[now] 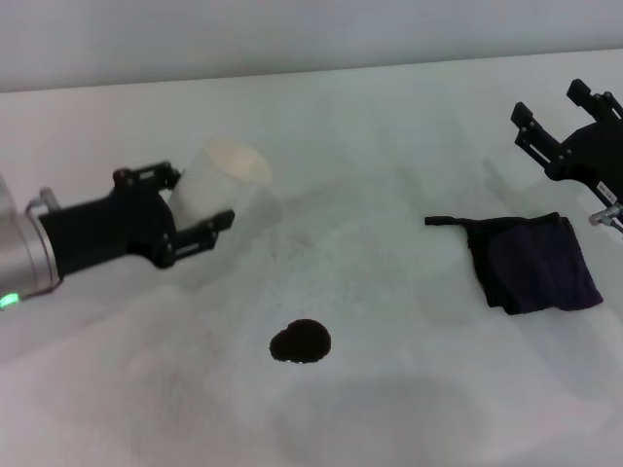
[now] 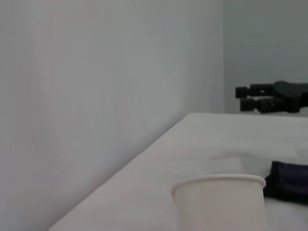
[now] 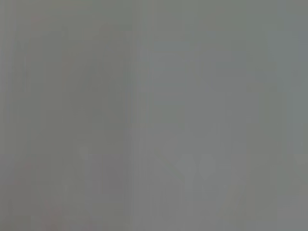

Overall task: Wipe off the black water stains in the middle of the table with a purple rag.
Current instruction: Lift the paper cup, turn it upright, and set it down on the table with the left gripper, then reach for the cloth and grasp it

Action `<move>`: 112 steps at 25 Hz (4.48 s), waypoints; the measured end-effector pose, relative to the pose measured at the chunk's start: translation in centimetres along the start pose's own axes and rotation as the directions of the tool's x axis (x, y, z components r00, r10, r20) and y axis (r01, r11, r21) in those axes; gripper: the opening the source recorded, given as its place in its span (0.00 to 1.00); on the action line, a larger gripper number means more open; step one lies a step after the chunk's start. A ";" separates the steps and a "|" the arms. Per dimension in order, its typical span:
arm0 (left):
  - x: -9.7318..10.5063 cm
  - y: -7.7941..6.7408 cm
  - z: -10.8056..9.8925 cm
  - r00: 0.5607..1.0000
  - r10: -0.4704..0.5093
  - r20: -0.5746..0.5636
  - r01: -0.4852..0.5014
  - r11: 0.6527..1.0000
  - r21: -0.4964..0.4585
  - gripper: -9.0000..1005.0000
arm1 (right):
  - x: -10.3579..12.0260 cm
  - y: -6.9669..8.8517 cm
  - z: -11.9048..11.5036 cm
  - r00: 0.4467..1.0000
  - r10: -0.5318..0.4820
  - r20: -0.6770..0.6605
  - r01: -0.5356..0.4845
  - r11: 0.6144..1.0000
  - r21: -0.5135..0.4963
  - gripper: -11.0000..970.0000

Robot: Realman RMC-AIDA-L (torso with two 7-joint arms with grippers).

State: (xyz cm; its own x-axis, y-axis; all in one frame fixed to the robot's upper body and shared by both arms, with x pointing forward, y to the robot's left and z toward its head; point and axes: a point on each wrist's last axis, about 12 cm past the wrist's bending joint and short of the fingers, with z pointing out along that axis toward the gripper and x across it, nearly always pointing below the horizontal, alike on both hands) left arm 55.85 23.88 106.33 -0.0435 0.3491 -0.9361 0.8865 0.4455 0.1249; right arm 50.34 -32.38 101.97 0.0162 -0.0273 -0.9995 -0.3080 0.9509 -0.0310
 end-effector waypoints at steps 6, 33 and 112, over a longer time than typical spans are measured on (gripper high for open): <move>3.0 -2.4 -0.7 0.999 0.001 0.049 0.002 0.998 -0.056 0.63 | 0.1 0.0 -0.1 1.000 0.000 -0.002 0.000 1.000 -0.002 0.85; 8.3 -7.9 -3.1 0.995 -0.097 0.036 0.102 0.980 -0.172 0.63 | 0.4 0.1 -0.4 1.000 0.000 -0.023 0.000 1.000 -0.006 0.85; 11.0 -7.1 -16.5 0.957 -0.060 0.282 0.278 0.452 -0.848 0.87 | -7.0 -5.5 1.9 0.690 0.500 -0.523 -0.682 0.690 -0.241 0.84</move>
State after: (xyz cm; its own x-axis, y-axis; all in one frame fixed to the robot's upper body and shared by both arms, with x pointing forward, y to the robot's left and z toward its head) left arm 41.51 38.17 100.59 0.0352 0.0746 -0.9966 -0.0019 0.9972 0.0745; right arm 53.75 -36.86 109.16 -0.6406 0.2949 -0.7090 -0.4526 0.6009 0.6588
